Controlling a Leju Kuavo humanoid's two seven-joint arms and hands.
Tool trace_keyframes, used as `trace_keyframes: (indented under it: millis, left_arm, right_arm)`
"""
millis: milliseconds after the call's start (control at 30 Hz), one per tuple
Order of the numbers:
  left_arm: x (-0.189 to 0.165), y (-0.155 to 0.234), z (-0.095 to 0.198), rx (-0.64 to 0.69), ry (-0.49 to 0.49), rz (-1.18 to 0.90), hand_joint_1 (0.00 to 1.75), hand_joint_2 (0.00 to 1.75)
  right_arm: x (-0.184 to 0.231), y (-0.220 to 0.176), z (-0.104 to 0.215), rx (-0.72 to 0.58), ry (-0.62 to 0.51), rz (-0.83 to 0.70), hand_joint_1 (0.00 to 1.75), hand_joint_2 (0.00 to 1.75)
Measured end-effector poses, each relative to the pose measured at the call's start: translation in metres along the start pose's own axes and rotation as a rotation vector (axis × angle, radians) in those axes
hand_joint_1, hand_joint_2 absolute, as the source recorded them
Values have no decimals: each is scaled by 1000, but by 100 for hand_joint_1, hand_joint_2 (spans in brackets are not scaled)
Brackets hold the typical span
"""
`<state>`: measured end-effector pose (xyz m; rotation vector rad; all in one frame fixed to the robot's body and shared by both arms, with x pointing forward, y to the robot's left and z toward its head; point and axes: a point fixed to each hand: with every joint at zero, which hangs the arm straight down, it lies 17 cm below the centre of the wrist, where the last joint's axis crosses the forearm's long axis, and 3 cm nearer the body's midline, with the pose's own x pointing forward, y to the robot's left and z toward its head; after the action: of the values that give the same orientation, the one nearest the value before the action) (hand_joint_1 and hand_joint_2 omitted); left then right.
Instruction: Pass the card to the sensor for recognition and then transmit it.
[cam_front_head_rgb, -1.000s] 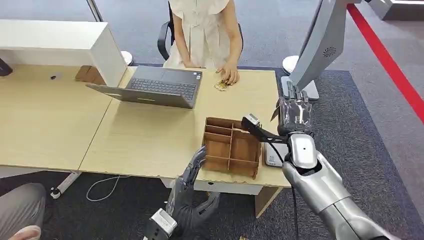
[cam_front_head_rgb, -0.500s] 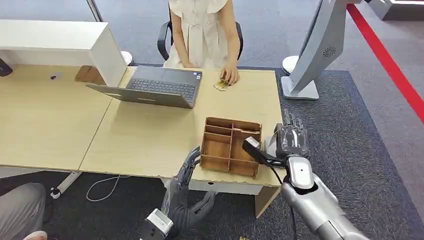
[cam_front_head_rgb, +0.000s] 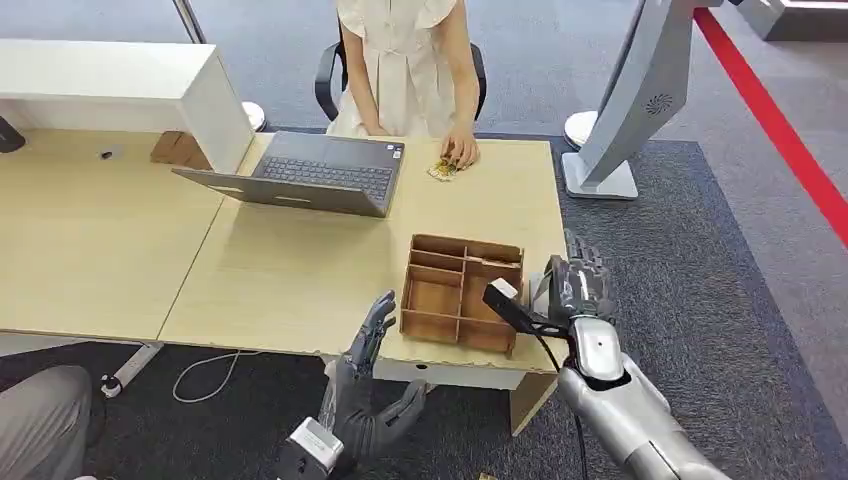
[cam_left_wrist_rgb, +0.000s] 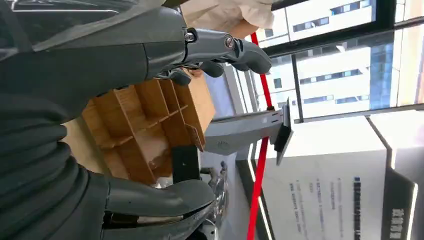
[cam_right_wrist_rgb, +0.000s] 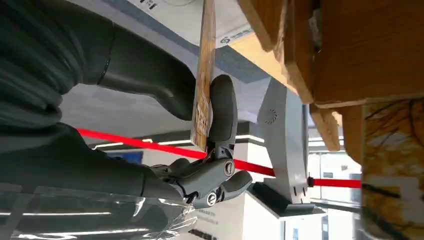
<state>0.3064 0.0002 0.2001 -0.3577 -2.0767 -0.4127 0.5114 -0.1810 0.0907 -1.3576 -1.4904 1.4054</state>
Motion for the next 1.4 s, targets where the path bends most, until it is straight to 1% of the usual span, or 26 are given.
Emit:
trace_keyframes:
  millis: [467,567,733,867,1233,1400]
  left_arm:
    - [1,5,1,15,2,-3,0,175]
    - [2,4,2,12,0,-4,0,175]
    - [1,4,3,5,2,-1,0,175]
    - [2,5,4,9,2,-1,0,175]
    - [1,12,6,35,11,-13,0,175]
    - [-1,14,7,47,21,-22,0,175]
  right_arm:
    - [19,14,4,45,-29,-33,175,175]
    - [21,19,6,65,-33,-39,175,175]
    - [29,38,14,138,-58,-46,175,175]
    - [33,46,19,162,-66,-51,175,175]
    - [42,51,21,182,-84,-57,175,175]
    - [39,42,17,136,-62,-92,175,175]
